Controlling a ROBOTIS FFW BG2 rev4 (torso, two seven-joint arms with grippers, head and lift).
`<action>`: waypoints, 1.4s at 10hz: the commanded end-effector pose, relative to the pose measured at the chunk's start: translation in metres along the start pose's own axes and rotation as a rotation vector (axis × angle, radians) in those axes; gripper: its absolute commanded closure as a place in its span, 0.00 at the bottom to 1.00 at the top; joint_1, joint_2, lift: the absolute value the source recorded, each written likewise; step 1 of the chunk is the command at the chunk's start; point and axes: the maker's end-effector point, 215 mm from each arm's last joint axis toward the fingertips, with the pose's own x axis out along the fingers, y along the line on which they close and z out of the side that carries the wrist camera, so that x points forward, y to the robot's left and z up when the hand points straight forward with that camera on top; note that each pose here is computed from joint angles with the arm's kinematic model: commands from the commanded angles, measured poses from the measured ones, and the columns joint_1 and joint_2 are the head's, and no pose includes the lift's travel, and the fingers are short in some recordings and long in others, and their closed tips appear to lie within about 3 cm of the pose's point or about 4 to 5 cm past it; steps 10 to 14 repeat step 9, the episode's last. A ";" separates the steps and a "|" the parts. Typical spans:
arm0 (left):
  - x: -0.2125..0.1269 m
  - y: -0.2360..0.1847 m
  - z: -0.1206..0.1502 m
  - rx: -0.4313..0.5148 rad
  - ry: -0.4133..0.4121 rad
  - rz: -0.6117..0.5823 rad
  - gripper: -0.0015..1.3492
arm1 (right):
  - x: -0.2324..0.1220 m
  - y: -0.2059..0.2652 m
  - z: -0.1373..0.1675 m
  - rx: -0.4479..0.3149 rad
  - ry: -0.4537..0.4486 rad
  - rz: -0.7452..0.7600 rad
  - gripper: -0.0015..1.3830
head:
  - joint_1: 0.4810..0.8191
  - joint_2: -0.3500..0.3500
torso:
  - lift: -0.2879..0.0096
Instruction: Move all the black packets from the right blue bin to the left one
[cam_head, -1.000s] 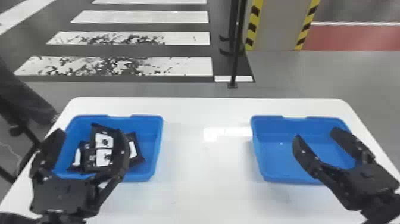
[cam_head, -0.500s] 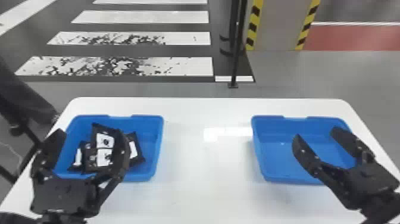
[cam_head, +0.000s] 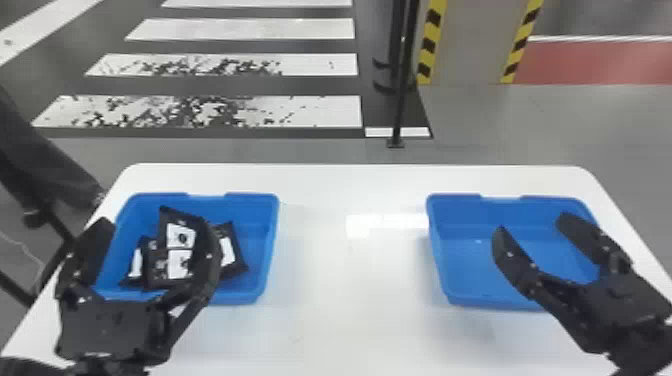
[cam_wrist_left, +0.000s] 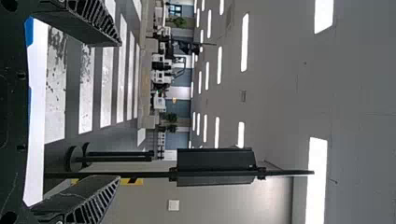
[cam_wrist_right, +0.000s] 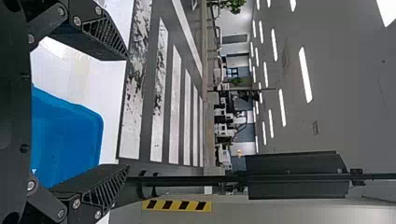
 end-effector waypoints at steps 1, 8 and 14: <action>-0.001 0.002 0.000 0.003 0.001 0.006 0.00 | 0.000 0.000 0.001 0.002 -0.003 0.000 0.16 | 0.63 0.54 | 0.50; 0.000 0.005 0.009 0.005 -0.031 0.013 0.00 | 0.000 0.002 0.012 0.004 -0.034 0.002 0.16 | 0.63 0.55 | 0.50; -0.001 0.007 0.010 0.007 -0.034 0.017 0.00 | 0.000 0.002 0.013 0.005 -0.037 0.003 0.16 | 0.63 0.55 | 0.50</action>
